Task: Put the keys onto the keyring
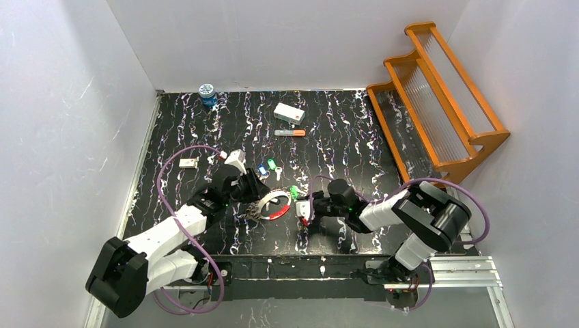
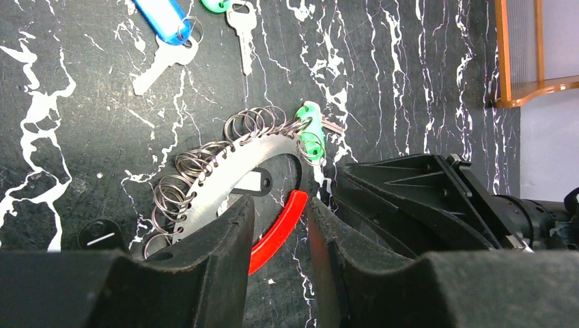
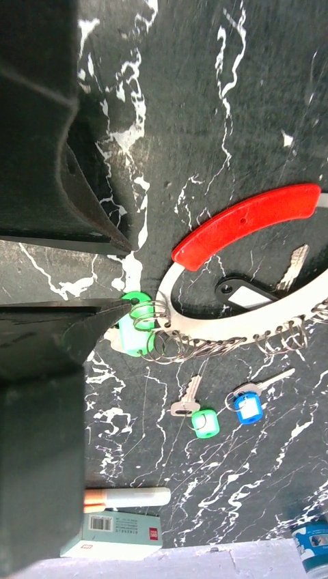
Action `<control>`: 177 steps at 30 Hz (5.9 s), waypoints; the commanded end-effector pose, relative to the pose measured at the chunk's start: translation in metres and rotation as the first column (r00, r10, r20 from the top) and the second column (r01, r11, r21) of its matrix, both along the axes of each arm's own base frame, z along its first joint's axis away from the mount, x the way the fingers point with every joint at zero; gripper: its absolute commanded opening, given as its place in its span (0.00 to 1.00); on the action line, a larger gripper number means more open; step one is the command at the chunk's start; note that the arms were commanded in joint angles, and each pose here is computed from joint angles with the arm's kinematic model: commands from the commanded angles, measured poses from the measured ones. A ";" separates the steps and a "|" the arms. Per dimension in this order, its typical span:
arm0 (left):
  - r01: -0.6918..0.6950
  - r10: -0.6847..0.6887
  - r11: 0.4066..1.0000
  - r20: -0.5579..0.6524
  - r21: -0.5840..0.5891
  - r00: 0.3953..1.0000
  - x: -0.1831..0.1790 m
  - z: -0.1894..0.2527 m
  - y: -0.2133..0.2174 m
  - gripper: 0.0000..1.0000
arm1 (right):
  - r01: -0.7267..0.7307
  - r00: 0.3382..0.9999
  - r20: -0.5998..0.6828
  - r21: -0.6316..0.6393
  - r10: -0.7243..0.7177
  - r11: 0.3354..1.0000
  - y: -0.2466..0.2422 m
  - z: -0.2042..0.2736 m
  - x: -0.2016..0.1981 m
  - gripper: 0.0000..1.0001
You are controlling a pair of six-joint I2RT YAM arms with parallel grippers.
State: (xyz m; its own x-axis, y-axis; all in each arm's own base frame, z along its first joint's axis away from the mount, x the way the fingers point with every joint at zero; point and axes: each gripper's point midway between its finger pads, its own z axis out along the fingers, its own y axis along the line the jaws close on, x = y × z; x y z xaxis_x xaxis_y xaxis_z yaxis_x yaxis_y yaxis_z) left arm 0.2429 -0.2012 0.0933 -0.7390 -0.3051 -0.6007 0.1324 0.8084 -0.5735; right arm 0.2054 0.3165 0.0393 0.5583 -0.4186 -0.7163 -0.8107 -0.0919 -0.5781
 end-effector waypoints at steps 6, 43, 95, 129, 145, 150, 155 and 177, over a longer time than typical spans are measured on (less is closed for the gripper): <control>0.027 -0.028 0.999 -0.014 -0.025 1.000 -0.004 -0.005 -0.006 0.34 | 0.056 0.987 0.150 0.070 -0.066 0.996 0.019 0.024 0.031 0.36; 0.031 -0.032 0.999 -0.022 -0.027 0.999 -0.007 -0.010 -0.006 0.34 | -0.020 0.997 -0.077 0.051 0.024 0.999 0.041 0.036 0.008 0.01; 0.039 -0.039 0.999 -0.020 -0.022 0.999 -0.007 -0.008 -0.006 0.35 | 0.067 0.918 -0.392 0.015 -0.055 0.998 0.027 0.004 -0.061 0.38; 0.041 -0.041 0.999 -0.015 -0.027 0.999 -0.004 -0.005 -0.008 0.35 | 0.180 0.938 -0.292 -0.048 -0.186 0.982 0.029 -0.019 -0.045 0.42; 0.039 -0.040 0.999 -0.019 -0.033 0.999 -0.005 -0.006 -0.009 0.35 | 0.047 0.931 -0.358 -0.059 -0.066 0.997 0.024 -0.025 -0.077 0.37; 0.038 -0.038 0.999 -0.015 -0.034 0.999 -0.005 -0.005 -0.008 0.35 | 0.066 0.934 -0.347 -0.077 -0.088 0.995 0.031 -0.031 -0.069 0.37; 0.035 -0.036 0.999 -0.015 -0.034 0.999 -0.005 -0.005 -0.008 0.35 | 0.093 0.938 -0.325 -0.095 -0.119 0.991 0.034 -0.035 -0.059 0.37; 0.035 -0.035 0.999 -0.007 -0.033 0.999 -0.004 -0.004 -0.008 0.35 | 0.174 0.957 -0.216 -0.117 -0.196 0.978 0.042 -0.035 -0.030 0.37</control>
